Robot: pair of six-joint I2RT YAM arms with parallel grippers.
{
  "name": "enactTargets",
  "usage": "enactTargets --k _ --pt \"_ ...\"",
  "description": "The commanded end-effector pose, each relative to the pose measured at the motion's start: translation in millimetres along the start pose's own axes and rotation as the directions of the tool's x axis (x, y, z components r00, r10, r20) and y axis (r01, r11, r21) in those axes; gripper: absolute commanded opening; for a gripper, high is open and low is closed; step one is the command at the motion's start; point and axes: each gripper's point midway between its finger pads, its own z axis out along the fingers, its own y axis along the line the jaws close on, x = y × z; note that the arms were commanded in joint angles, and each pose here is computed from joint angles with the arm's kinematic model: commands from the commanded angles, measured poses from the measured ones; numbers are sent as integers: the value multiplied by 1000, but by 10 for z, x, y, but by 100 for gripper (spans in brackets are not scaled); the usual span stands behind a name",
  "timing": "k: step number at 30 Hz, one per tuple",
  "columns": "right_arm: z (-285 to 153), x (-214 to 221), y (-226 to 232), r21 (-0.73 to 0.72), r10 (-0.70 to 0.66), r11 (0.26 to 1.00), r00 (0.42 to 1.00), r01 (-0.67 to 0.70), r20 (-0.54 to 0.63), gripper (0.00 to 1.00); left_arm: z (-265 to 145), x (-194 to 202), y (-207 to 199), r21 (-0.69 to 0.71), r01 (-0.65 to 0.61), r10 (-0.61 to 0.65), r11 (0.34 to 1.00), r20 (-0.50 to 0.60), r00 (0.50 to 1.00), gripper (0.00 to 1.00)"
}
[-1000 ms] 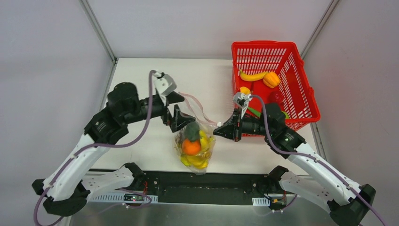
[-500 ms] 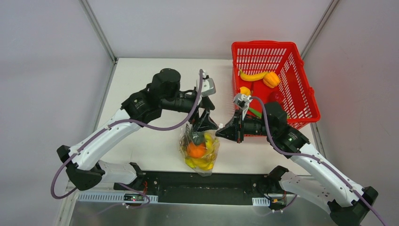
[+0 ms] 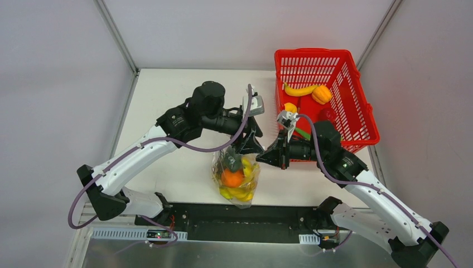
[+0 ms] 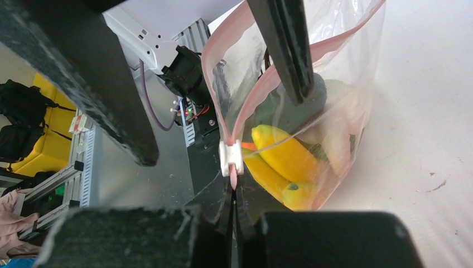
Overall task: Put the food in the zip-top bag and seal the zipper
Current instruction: Zip the zipper food storage bag at the center of the board.
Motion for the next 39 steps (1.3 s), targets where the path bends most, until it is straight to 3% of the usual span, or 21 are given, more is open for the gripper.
enactTargets --k 1,9,13,18,25,39 --pt "-85 -323 148 -16 -86 996 992 88 92 0 88 -55 -85 74 -19 18 997 13 1000 58" --pt "-86 -341 138 -8 -87 996 991 88 102 0 108 78 -123 106 -1 4 994 -23 1000 32" --pt "-103 -358 155 -8 -92 996 990 94 111 0 104 88 -114 100 4 -1 995 -34 999 24" --pt "-117 -373 160 -4 -96 995 988 97 120 0 99 94 -112 97 9 -5 995 -41 999 26" --pt "-123 -361 147 4 -96 995 988 96 123 0 112 69 -109 97 13 -9 995 -37 999 1" --pt "-216 -340 121 48 -100 994 980 93 171 0 -64 262 -46 -1 -15 15 1000 -90 996 0"
